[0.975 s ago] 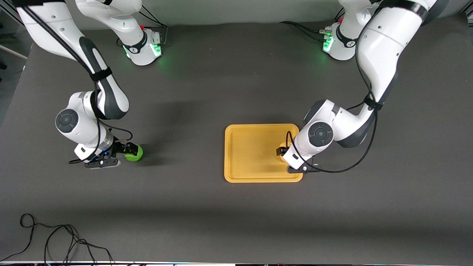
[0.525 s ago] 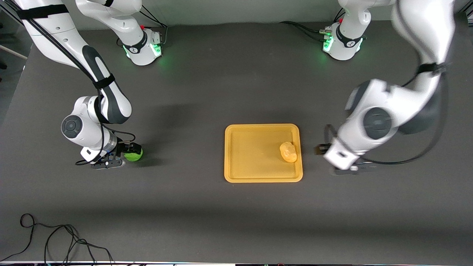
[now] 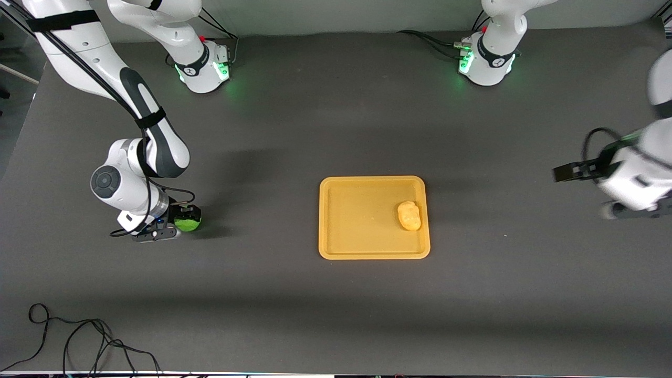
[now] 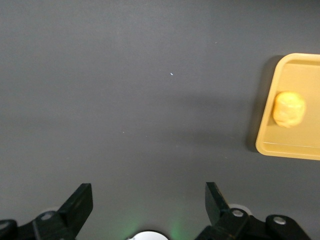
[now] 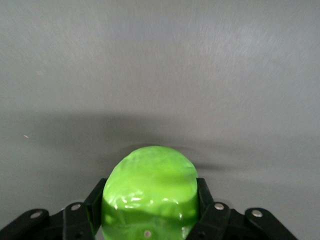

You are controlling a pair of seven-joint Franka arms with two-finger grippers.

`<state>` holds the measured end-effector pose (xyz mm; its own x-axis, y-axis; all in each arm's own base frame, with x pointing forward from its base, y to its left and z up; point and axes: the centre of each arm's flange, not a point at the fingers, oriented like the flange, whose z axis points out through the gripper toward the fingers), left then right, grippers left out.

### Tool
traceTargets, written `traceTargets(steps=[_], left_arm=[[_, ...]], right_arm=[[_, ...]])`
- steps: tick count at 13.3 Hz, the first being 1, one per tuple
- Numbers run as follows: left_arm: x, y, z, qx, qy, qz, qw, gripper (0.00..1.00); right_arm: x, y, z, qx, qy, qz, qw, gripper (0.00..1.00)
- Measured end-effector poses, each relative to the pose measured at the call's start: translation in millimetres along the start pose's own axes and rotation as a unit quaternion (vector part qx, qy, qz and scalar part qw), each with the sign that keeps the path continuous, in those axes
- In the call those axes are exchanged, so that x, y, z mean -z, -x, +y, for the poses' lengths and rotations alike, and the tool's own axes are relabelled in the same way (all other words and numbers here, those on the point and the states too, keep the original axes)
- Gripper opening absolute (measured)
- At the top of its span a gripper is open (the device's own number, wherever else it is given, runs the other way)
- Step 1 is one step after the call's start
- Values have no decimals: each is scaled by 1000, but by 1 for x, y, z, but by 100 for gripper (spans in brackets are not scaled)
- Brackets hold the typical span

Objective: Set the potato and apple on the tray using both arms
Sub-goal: 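Lift the green apple with the right gripper and carry it over the tray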

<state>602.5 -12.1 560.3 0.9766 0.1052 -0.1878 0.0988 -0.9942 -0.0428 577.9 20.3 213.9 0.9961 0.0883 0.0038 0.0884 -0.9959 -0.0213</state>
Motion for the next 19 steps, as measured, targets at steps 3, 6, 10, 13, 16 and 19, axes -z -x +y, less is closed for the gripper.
traceTargets(steps=[3,6,10,13,16,19], left_arm=[[1,27,-27,12,17,35,999,100],[3,62,-40,31,15,55,998,100],[11,71,-77,53,29,66,996,100],[11,71,-74,50,28,66,996,100],[10,72,-69,43,33,65,996,100],[7,73,-72,42,39,61,996,100]], right_arm=[[84,-20,-4,4,-7,-2,1000,73],[200,-29,-11,12,-17,-13,1000,73],[293,-40,-55,15,-23,-8,1000,73],[306,-46,-159,-14,-26,7,1000,73],[281,-44,-307,-47,-28,3,999,73],[233,-40,-430,-76,-23,7,997,73]])
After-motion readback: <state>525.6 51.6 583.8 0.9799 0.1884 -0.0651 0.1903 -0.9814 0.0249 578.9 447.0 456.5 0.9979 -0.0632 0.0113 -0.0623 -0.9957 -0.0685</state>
